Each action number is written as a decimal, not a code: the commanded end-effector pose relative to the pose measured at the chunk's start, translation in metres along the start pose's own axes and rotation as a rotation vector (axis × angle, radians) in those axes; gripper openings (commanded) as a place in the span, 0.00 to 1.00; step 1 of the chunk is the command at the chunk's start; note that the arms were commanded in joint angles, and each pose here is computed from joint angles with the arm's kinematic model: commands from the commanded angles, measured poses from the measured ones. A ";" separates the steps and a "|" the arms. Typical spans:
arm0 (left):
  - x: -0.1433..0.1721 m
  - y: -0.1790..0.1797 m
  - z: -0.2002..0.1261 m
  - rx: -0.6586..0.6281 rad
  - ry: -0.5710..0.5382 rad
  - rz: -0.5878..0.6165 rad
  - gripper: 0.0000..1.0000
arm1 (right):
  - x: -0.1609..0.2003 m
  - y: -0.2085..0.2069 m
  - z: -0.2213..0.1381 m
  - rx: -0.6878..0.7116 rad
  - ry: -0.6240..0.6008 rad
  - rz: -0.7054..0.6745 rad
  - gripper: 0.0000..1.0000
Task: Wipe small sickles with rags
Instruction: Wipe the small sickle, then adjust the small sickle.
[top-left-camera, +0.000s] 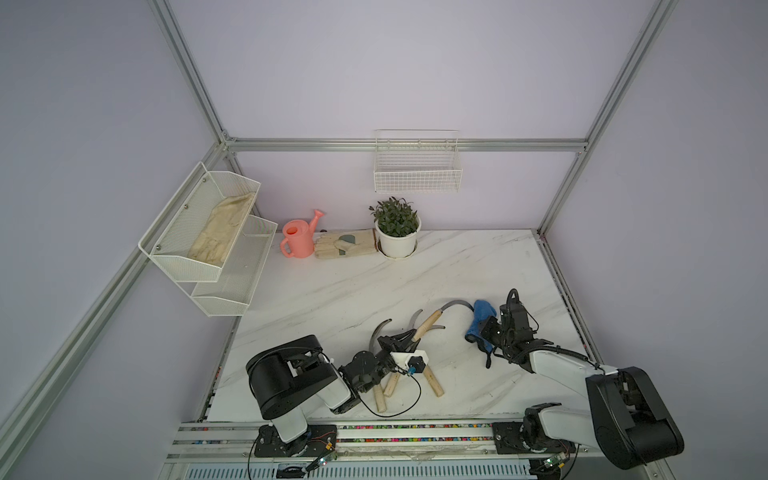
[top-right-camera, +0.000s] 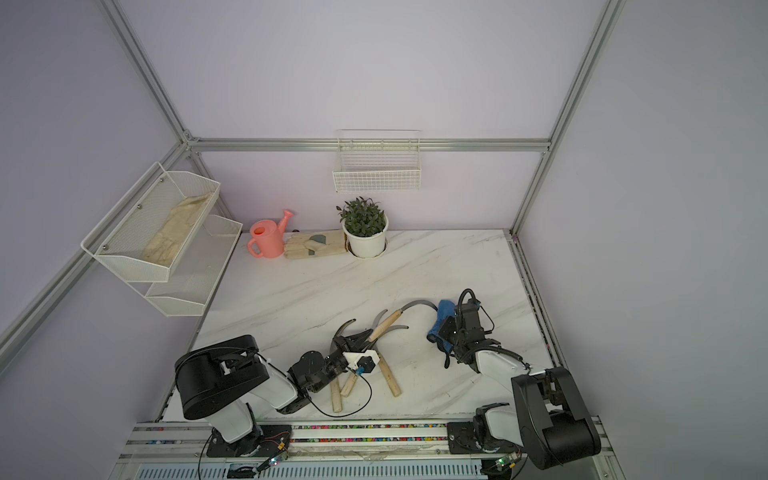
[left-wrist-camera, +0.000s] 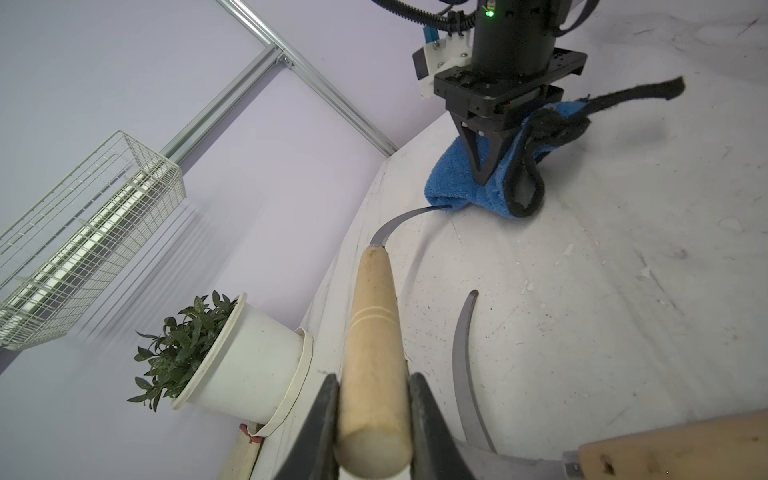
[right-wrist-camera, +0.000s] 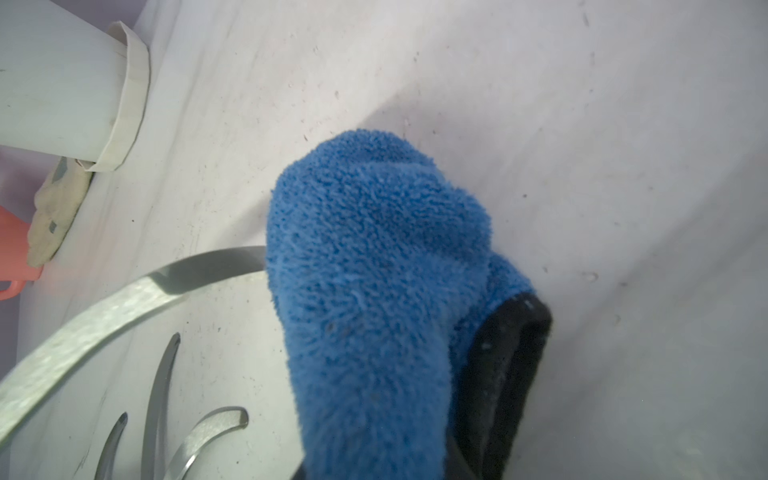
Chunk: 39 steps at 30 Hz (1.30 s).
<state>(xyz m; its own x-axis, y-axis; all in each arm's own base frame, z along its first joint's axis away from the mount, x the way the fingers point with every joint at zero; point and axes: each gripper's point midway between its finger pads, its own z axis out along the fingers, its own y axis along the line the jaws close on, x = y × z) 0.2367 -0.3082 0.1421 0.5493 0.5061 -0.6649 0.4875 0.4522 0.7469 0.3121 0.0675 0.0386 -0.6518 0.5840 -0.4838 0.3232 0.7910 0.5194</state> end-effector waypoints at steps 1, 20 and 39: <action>-0.023 0.040 -0.002 -0.126 -0.079 -0.149 0.00 | -0.006 0.018 -0.002 -0.080 -0.001 -0.004 0.00; 0.009 0.139 0.043 -0.181 0.359 -0.913 0.00 | -0.057 0.050 -0.083 -0.129 -0.194 -0.003 0.00; -0.025 0.143 0.046 0.003 0.316 -1.285 0.00 | 0.037 0.147 -0.069 -0.444 -0.051 -0.100 0.00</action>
<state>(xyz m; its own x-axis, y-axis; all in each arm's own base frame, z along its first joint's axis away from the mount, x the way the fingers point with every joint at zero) 0.3382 -0.2771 0.2357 -0.4794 -0.0561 -0.8758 0.4755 0.8221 -0.3130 0.2763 0.1854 0.1214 -0.6953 0.4494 -0.5609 -0.0383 0.7561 0.6533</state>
